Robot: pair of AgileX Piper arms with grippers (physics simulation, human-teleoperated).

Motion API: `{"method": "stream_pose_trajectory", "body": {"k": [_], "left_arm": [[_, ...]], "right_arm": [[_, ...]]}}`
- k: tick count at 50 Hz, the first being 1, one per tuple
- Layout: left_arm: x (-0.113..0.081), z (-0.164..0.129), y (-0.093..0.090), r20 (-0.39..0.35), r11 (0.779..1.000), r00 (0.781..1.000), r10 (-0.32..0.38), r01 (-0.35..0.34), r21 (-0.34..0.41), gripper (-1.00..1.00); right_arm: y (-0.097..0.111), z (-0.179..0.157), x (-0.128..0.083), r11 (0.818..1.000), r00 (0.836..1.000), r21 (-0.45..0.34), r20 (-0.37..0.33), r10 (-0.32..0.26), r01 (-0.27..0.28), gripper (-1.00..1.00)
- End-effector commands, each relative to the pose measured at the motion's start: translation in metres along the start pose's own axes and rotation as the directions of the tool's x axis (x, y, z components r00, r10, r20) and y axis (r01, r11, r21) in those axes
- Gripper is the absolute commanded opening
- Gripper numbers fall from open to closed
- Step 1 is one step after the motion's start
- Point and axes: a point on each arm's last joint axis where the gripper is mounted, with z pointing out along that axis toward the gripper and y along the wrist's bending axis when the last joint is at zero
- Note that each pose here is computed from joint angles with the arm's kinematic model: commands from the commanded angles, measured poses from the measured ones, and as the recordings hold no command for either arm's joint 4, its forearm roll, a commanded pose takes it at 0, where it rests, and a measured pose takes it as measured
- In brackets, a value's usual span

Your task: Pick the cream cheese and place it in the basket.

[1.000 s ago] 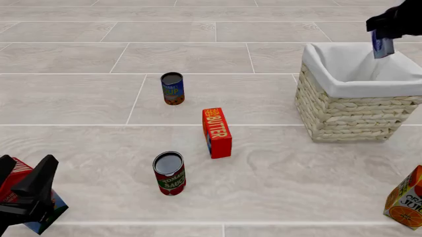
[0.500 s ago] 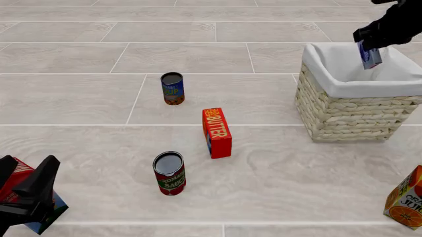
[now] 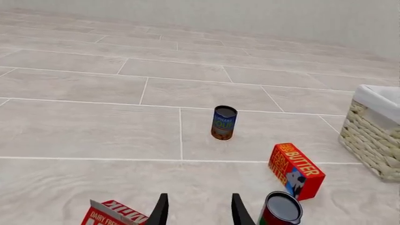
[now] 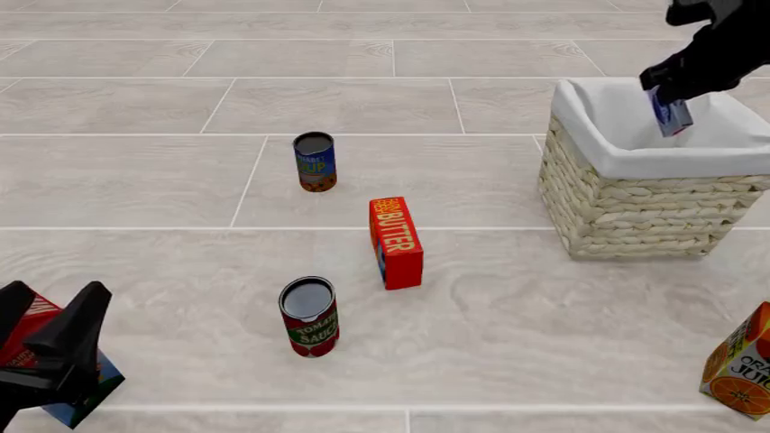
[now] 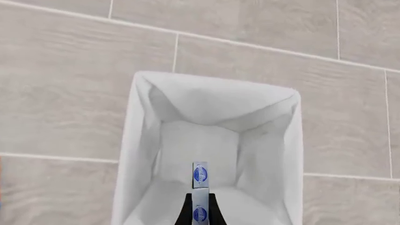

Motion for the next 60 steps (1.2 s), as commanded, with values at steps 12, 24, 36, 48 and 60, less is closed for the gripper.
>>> {"method": "stream_pose_trajectory", "body": {"k": [12, 24, 36, 48, 60], "left_arm": [[-0.002, 0.0, 0.0, -0.006, 1.0, 1.0, 0.008, -0.008, 0.002, 1.0], [-0.002, 0.0, -0.001, -0.008, 1.0, 1.0, 0.009, -0.009, 0.004, 1.0], [0.0, 0.001, -0.001, -0.012, 1.0, 1.0, 0.007, -0.007, 0.007, 1.0], [0.002, 0.004, -0.001, -0.023, 1.0, 1.0, 0.007, -0.007, 0.011, 1.0], [0.004, 0.006, -0.001, -0.03, 1.0, 1.0, 0.002, -0.002, 0.012, 1.0]], "right_arm": [[-0.003, 0.017, 0.0, 1.0, 1.0, 0.0, -0.019, -0.005, 0.005, -1.0], [-0.004, 0.025, 0.0, 1.0, 0.999, -0.003, -0.029, -0.017, 0.017, -1.0], [-0.002, 0.035, -0.002, 0.998, 0.996, -0.022, -0.067, -0.054, 0.053, -1.0], [-0.011, 0.046, -0.002, 0.997, 0.992, -0.028, -0.101, -0.08, 0.078, -1.0], [-0.016, 0.049, 0.001, 0.996, 0.99, -0.025, -0.112, -0.082, 0.08, -1.0]]}}
